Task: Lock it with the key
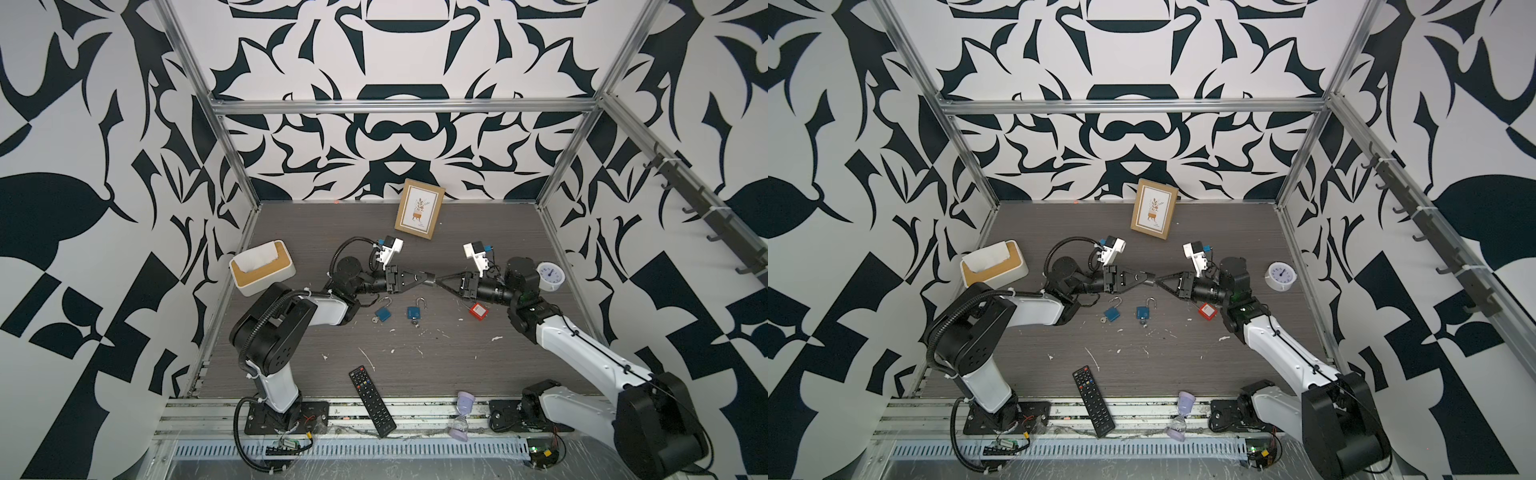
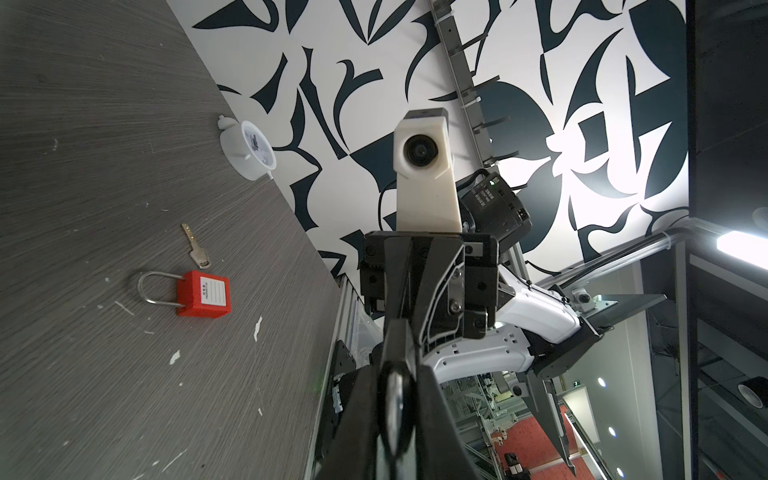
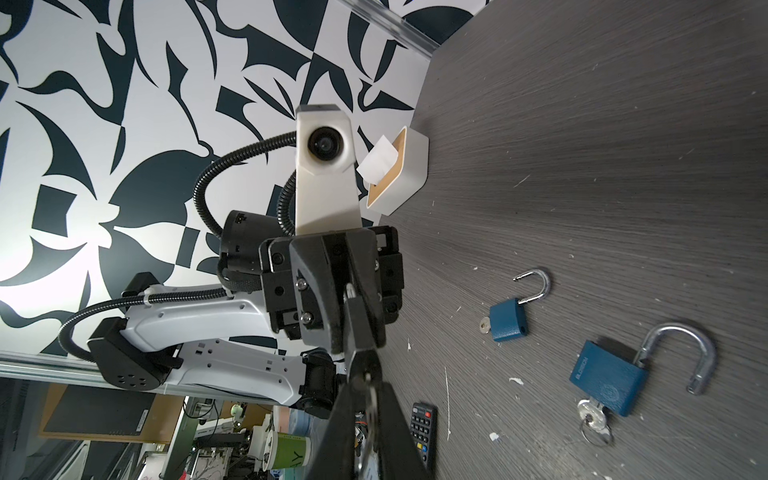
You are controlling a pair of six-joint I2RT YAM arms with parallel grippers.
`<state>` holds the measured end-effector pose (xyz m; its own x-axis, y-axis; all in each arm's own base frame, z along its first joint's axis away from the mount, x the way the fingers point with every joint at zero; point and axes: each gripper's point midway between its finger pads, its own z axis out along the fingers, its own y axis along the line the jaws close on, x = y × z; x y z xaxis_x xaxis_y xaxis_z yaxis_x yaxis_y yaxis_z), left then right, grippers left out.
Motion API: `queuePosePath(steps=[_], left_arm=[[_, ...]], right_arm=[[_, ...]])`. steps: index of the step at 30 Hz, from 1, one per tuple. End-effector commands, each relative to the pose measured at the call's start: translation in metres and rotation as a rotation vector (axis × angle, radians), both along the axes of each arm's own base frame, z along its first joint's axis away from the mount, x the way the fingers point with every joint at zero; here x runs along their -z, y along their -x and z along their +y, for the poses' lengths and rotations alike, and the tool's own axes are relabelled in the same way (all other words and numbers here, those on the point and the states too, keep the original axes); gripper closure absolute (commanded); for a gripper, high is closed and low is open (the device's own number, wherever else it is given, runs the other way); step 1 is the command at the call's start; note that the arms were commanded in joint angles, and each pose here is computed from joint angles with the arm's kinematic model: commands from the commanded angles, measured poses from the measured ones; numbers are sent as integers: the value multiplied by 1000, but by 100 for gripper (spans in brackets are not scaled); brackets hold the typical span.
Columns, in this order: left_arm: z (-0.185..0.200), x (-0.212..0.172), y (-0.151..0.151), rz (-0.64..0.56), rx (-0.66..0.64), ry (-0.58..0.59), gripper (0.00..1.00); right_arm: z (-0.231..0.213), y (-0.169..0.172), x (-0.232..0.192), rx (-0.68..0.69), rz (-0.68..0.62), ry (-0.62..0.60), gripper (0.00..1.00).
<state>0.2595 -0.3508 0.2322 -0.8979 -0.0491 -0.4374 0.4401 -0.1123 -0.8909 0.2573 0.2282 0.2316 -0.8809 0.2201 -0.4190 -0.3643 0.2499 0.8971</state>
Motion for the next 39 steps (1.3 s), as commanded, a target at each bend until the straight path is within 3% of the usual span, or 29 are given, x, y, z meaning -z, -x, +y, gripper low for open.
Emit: queuePosePath(steps=[1,7,22,24,27,31,33,36,39], left_arm=[[0,-8,-1,-36,-4,35,100],[0,-9,0,-40,1,37,100],[17,-4,-10,-43,-27,21,100],[13,5,-14,-11,-19,-23,100],[3,25,-10,-19,21,-144,100],[3,54,-7,-115,-64,-457,100],[8,60,-9,-131,-82,-583,100],[10,61,-8,-155,-64,-614,100],[6,57,-2,-162,-39,-565,100]], right_arm=[[4,4,-8,-31,-44,-18,89],[3,4,-3,-27,-37,-12,99],[-22,-2,-1,51,-24,-2,100],[-28,-7,14,115,20,53,100],[-56,-20,56,336,102,213,100],[-84,-25,101,581,191,388,100],[-79,-26,109,616,184,392,100],[-69,-28,119,677,147,444,100],[-62,-31,128,723,138,472,100]])
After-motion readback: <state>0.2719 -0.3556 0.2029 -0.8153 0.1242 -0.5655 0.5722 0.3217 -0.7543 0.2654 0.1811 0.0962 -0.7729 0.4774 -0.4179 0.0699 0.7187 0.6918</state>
